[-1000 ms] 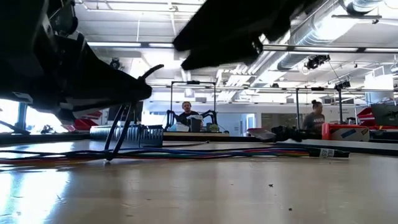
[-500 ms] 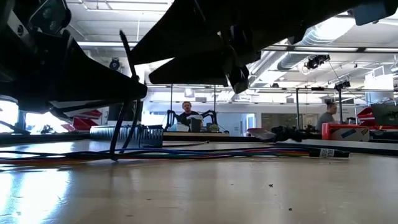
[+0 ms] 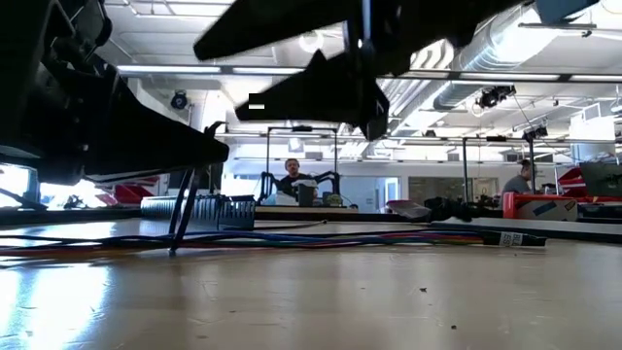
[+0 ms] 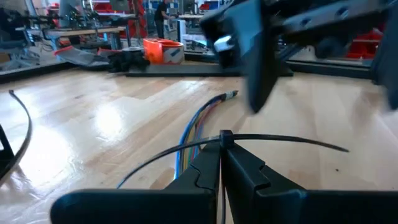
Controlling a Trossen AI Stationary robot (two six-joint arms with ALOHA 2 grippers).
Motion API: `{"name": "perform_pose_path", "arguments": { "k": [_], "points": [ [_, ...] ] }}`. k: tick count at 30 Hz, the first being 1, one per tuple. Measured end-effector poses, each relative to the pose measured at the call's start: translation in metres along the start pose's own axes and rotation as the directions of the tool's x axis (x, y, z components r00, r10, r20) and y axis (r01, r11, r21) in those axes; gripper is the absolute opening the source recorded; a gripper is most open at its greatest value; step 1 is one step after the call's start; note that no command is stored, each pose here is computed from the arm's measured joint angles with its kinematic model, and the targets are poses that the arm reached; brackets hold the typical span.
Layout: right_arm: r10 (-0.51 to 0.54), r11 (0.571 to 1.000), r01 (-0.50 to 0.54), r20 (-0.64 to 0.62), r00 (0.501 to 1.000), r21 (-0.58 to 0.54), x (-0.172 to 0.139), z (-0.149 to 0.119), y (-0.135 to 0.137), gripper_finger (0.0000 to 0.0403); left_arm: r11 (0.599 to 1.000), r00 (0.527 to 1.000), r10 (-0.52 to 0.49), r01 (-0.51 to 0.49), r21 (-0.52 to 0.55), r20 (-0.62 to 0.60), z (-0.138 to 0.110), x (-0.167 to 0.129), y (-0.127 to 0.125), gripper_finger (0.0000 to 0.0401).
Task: Ziptie cables
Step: Wrap the cable wires with the black zip tie
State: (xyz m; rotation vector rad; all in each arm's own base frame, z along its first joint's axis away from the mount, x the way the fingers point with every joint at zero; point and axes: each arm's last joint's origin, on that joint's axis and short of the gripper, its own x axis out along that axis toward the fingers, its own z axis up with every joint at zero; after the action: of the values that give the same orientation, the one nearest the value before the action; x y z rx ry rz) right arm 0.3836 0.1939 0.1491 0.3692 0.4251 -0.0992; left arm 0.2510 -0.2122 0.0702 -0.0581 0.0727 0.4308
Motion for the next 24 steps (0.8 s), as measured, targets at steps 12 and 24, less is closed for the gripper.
{"name": "perform_pose_path", "arguments": {
  "k": [12, 24],
  "points": [
    [-0.128, 0.986, 0.132, 0.053, 0.990, -0.098, 0.006, -0.012, -0.005, 0.0198, 1.000, 1.000, 0.023, -0.023, -0.016, 0.004, 0.001, 0.004, 0.002, 0.0000],
    [-0.138, 0.981, 0.140, 0.028, 0.990, -0.133, 0.006, -0.014, -0.007, 0.0114, 0.999, 1.000, 0.022, -0.022, -0.040, 0.007, 0.001, 0.004, 0.002, 0.0000]
  ]
}}
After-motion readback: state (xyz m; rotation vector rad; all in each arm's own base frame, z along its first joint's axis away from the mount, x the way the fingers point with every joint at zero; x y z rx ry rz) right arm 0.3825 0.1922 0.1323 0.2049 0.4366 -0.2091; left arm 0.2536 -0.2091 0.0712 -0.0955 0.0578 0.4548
